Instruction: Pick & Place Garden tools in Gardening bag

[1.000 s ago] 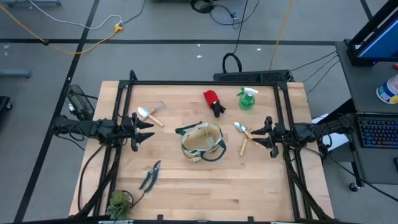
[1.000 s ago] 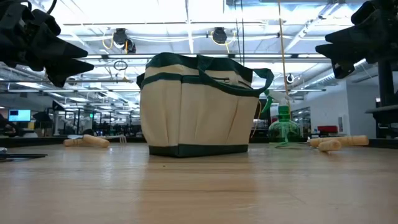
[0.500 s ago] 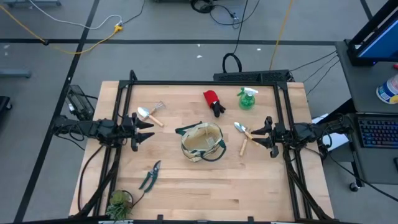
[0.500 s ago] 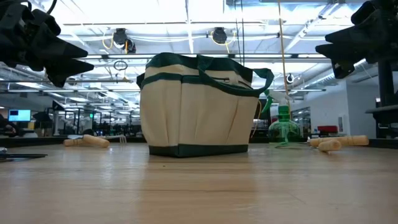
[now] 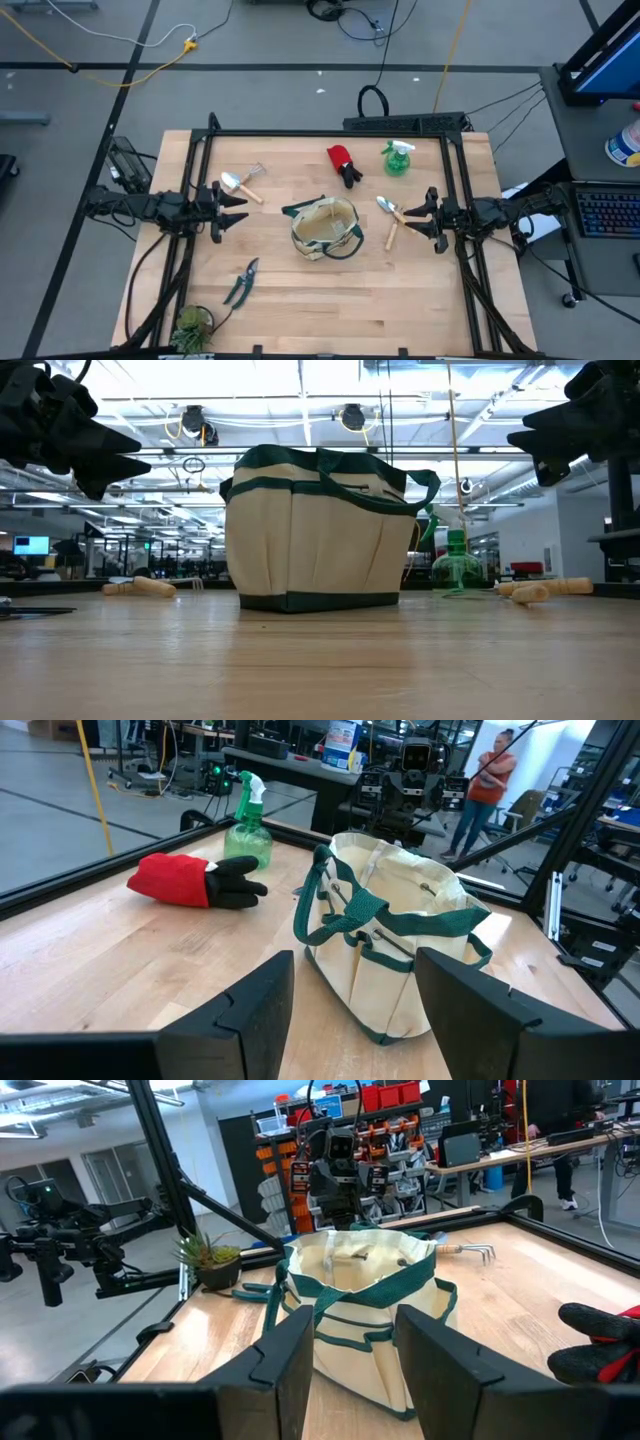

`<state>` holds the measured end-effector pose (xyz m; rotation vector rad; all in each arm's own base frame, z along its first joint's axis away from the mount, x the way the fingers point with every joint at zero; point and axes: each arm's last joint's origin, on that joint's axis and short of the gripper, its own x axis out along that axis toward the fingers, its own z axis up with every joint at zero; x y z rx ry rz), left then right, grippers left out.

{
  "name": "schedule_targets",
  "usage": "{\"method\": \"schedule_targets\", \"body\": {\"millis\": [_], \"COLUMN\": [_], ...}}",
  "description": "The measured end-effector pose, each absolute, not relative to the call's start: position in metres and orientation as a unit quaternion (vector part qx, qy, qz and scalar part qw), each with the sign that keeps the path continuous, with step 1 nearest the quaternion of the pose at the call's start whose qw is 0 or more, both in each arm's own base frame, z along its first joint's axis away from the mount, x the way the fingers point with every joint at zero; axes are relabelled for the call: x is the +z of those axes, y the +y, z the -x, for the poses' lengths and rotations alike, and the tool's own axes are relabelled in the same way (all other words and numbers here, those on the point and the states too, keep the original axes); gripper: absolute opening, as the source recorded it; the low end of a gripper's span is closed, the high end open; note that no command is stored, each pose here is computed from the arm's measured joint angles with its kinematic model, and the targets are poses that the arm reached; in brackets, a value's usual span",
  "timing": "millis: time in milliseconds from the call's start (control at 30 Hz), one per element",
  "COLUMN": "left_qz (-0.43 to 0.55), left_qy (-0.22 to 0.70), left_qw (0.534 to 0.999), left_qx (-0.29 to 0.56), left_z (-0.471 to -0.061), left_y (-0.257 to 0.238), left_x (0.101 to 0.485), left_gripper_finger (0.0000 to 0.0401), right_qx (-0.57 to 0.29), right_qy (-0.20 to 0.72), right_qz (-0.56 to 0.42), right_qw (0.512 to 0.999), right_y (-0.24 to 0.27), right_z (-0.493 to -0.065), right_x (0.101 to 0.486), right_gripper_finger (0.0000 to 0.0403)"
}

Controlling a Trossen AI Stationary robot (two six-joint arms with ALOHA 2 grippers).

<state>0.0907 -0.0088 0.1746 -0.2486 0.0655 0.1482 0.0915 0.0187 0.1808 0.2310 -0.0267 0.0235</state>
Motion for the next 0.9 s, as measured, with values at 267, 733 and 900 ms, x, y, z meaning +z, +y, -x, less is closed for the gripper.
{"method": "schedule_targets", "body": {"millis": [267,733,900], "left_qz": [0.124,0.085,0.197], "left_qy": [0.033,0.031,-0.025], "left_qw": [0.989,0.991,0.97], "left_qx": [0.074,0.101,0.14], "left_z": [-0.0907,-0.0904,-0.0902], "left_y": [-0.0089,-0.0072,-0.0047], "left_x": [0.1746,0.1749,0.1822], "left_gripper_finger": [0.0216,0.0216,0.0216], "right_qx": [0.013,0.012,0.011], "right_qy": [-0.013,-0.013,-0.014], "right_qz": [-0.131,-0.14,-0.14], "right_qw": [0.991,0.99,0.99], "right_y": [0.0188,0.0188,0.0187], "right_z": [-0.0915,-0.0915,-0.0915], "right_x": [0.1808,0.1809,0.1809], "right_gripper_finger": [0.0134,0.0134,0.0134]}}
